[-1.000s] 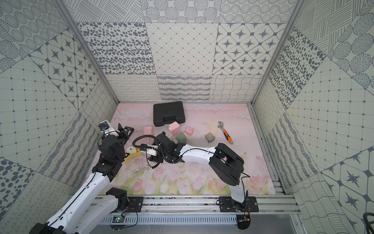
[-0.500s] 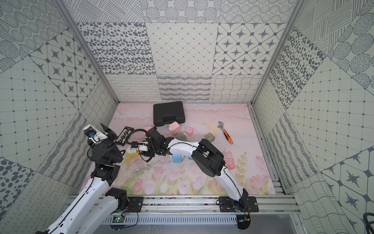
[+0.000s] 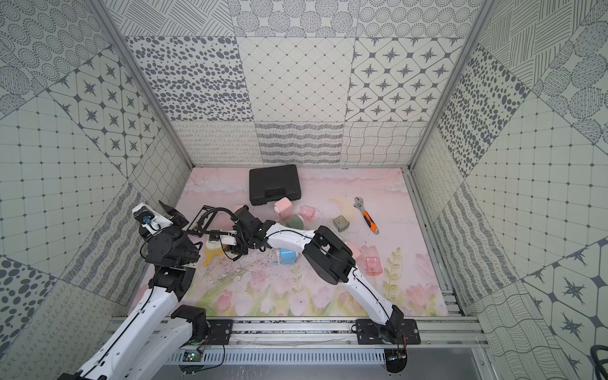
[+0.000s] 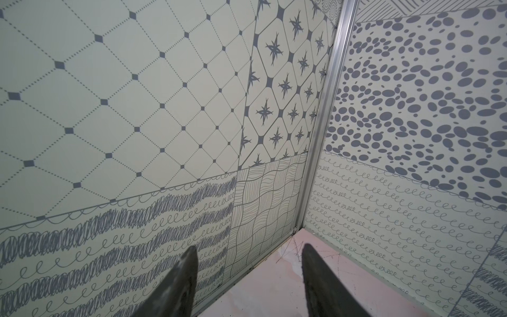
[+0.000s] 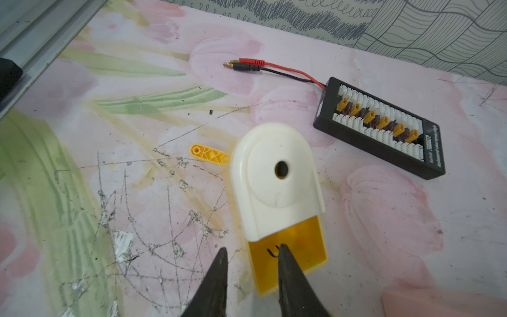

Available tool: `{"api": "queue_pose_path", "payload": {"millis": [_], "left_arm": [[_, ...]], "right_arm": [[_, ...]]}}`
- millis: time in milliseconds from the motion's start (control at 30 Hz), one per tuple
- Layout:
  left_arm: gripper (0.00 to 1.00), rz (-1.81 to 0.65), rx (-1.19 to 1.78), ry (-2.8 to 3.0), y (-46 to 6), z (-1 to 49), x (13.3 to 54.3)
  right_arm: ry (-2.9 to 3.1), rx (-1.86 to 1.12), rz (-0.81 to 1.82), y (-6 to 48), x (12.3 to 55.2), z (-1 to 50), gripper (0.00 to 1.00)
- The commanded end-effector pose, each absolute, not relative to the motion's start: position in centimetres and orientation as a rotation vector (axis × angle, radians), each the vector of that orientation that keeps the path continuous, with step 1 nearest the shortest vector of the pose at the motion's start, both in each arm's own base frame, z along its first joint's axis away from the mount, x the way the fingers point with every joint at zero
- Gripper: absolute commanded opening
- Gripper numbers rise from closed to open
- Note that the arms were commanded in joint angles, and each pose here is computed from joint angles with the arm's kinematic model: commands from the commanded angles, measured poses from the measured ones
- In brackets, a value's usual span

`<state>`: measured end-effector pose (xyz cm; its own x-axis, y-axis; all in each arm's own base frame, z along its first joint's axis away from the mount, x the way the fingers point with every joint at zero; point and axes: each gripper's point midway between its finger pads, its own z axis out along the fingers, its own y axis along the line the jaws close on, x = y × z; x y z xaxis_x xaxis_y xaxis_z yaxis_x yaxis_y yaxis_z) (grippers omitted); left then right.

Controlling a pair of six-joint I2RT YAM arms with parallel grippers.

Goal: Put the tray back into the pencil sharpener
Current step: Pick up the pencil sharpener from the center of the board.

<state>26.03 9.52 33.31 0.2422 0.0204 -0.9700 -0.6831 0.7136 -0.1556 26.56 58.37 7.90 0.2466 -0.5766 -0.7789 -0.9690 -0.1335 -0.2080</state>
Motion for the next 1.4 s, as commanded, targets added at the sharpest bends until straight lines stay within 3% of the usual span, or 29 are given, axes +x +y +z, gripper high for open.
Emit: {"api": "queue_pose_path", "payload": {"millis": [0,333,667,800,1067,1367], "left_arm": [[0.6,0.529,-0.67,1.199,10.0,34.2,25.5],[0.6,0.525,-0.665,1.2,9.9,34.2,25.6],[0.6,0.534,-0.674,1.203,10.2,33.9,25.7],[0.6,0.531,-0.676,1.195,10.3,34.1,25.5],[0.59,0.485,-0.636,1.223,9.6,37.1,26.1],[0.58,0.305,-0.371,1.418,5.6,42.2,27.3]], "right_arm": [[1.394,-1.835,0.728,59.3,25.9,7.3,0.29],[1.39,-1.879,0.731,59.7,25.6,6.5,0.2],[1.369,-1.909,0.741,59.9,25.1,6.4,0.01],[1.351,-1.897,0.772,60.1,24.9,7.0,0.0],[1.258,-1.741,0.842,59.2,24.6,13.5,0.0],[1.258,-1.513,0.906,53.6,23.2,19.3,0.0]]}}
